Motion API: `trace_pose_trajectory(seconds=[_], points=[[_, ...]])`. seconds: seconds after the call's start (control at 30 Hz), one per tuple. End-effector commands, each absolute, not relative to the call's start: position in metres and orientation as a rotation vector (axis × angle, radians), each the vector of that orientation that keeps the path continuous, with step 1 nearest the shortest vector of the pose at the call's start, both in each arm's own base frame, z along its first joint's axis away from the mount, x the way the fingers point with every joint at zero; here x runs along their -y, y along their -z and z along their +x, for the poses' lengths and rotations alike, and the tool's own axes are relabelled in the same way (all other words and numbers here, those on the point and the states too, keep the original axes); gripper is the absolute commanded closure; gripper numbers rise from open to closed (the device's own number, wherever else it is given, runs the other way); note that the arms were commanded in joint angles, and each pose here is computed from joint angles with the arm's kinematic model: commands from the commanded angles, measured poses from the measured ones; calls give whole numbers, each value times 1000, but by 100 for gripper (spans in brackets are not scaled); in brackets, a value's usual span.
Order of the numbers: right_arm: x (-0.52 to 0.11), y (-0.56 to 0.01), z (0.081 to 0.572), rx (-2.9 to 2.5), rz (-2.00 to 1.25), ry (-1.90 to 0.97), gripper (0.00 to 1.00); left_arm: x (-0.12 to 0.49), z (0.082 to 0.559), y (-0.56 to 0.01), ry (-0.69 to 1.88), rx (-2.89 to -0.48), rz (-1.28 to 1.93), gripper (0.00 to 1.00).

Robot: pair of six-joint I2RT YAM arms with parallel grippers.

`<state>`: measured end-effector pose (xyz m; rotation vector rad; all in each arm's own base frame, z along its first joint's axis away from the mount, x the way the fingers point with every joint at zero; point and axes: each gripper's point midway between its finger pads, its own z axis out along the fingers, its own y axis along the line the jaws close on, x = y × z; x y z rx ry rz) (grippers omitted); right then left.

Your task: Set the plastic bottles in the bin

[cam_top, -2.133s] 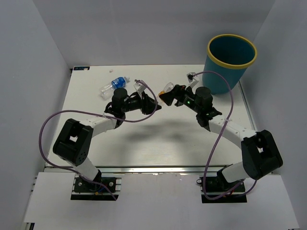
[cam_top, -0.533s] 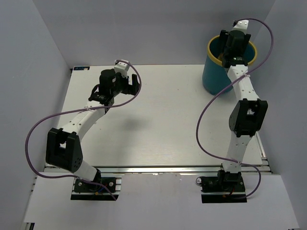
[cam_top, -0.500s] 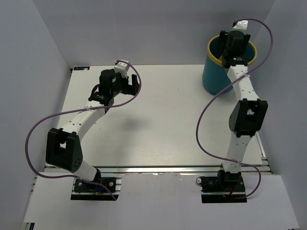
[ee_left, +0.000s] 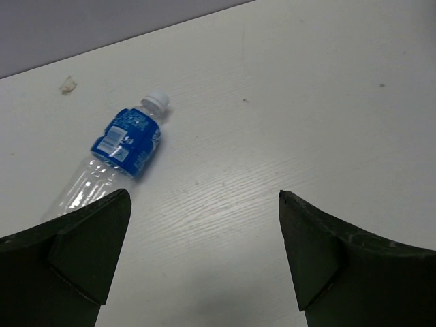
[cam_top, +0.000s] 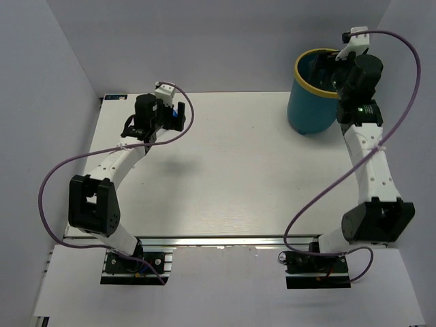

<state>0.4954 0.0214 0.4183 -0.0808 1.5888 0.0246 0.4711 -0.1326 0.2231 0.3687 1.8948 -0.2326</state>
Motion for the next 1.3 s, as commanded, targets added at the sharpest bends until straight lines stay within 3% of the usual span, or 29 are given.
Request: trace_pose_trajectory(seconds=[0.0, 0.17, 0.5, 0.93, 1.03, 1.07, 1.2, 1.27], points=[[-79, -427, 454, -1529, -344, -280, 11, 106, 489, -223, 116, -1886, 379, 2], [-126, -416, 408, -1442, -575, -510, 11, 74, 519, -205, 0, -1879, 411, 2], [-145, -374, 395, -1547, -637, -674, 11, 45, 570, -135, -85, -2046, 508, 2], [-146, -346, 393, -1600, -589, -720, 11, 46, 560, -58, 16, -2262, 557, 3], [-150, -337, 393, -1624, -588, -761, 11, 48, 555, -62, 36, -2254, 527, 19], [-150, -335, 393, -1630, -586, -769, 11, 50, 552, -62, 49, -2259, 525, 31], [-153, -334, 390, -1637, -571, -796, 11, 61, 549, -99, 122, -2180, 492, 48], [-159, -336, 387, -1618, -570, -823, 11, 76, 545, -117, 216, -2129, 516, 49]])
